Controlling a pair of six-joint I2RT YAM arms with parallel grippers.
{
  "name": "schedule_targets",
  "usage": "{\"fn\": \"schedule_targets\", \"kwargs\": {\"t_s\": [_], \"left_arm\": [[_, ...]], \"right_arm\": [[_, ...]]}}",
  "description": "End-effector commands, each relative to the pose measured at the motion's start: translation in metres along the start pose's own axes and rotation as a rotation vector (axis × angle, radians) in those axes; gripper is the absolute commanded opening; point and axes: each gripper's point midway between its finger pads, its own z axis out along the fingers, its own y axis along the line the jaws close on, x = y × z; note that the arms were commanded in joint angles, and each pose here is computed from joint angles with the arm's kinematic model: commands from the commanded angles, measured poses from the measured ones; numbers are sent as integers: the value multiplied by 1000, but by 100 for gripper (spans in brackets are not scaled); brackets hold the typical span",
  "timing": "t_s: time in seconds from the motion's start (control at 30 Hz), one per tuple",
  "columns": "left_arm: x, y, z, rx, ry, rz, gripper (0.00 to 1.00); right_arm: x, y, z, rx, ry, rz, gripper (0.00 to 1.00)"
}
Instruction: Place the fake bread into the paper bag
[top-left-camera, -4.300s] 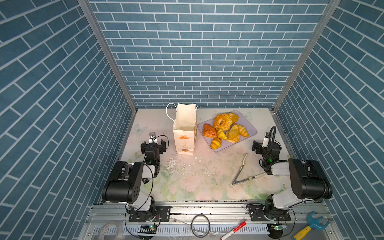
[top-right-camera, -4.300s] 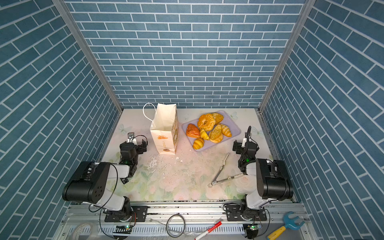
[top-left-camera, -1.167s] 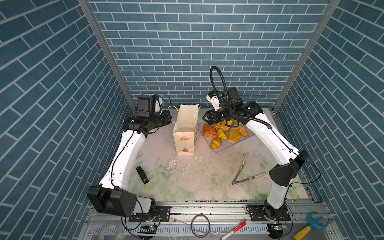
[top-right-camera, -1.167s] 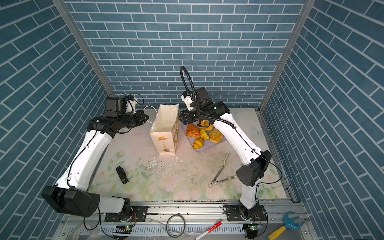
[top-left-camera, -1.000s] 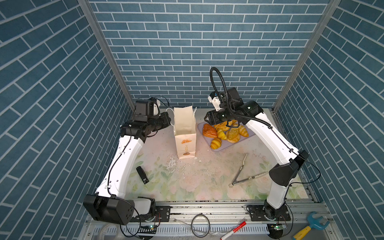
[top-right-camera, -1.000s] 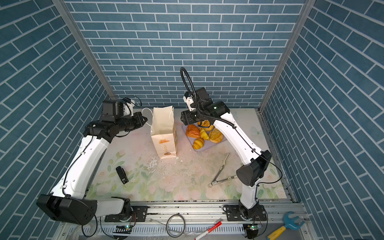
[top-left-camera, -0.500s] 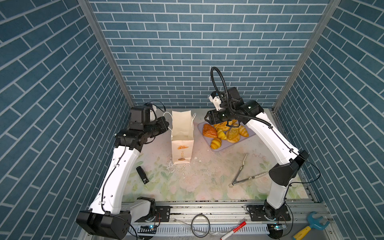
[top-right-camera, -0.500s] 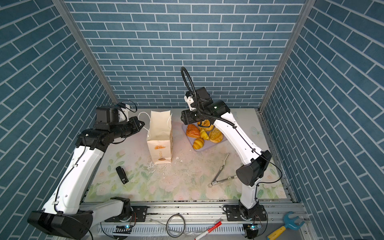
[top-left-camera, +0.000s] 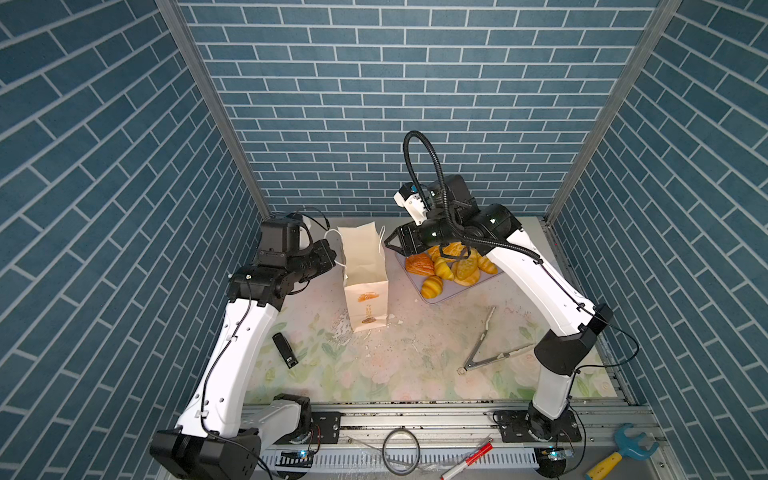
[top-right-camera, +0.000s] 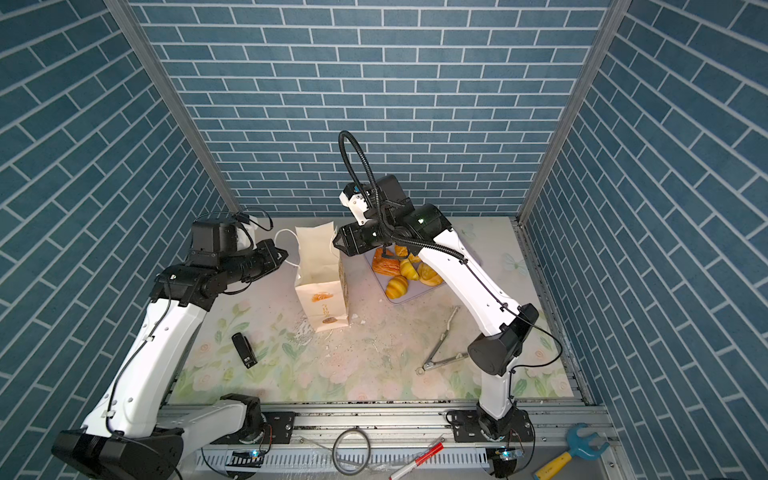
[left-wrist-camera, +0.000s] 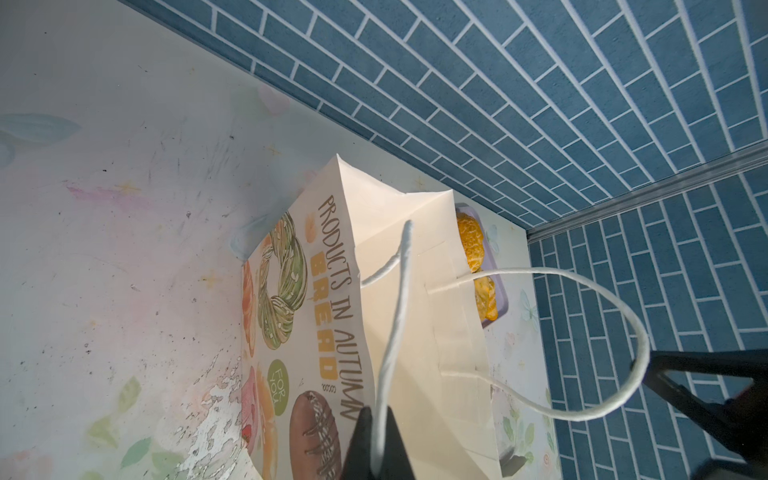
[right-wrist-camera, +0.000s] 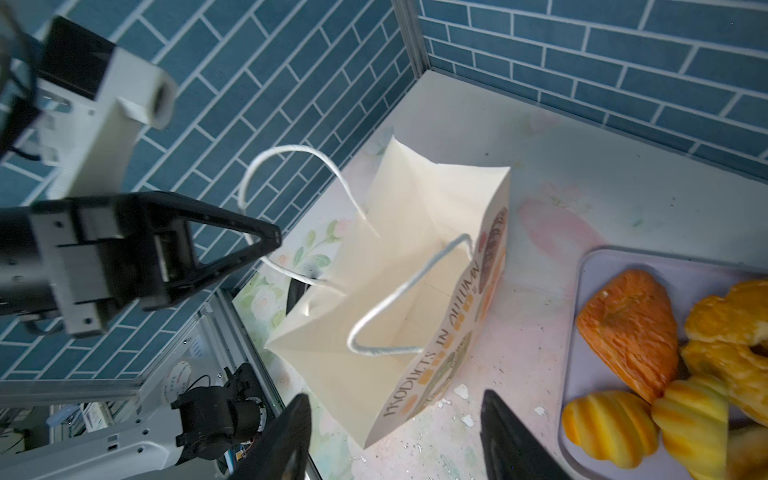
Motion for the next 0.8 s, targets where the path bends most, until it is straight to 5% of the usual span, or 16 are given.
{"fn": "schedule_targets", "kwargs": {"t_s": [0.0,0.2,0.57,0.77], "left_arm": [[6,6,-5,-19,6,-14,0],[10,9,-8,-27,8,-11,0],[11,4,-9,1,12,-10,0],[15,1,-6,31,14,-40,0]], "right_arm": [[-5,17,13,-77,-1,-12,64],[-15,14,47,-90,4,117,53],[-27,14,21,-18,-48,85,4],[-17,10,9,16,-36,98,0]]}}
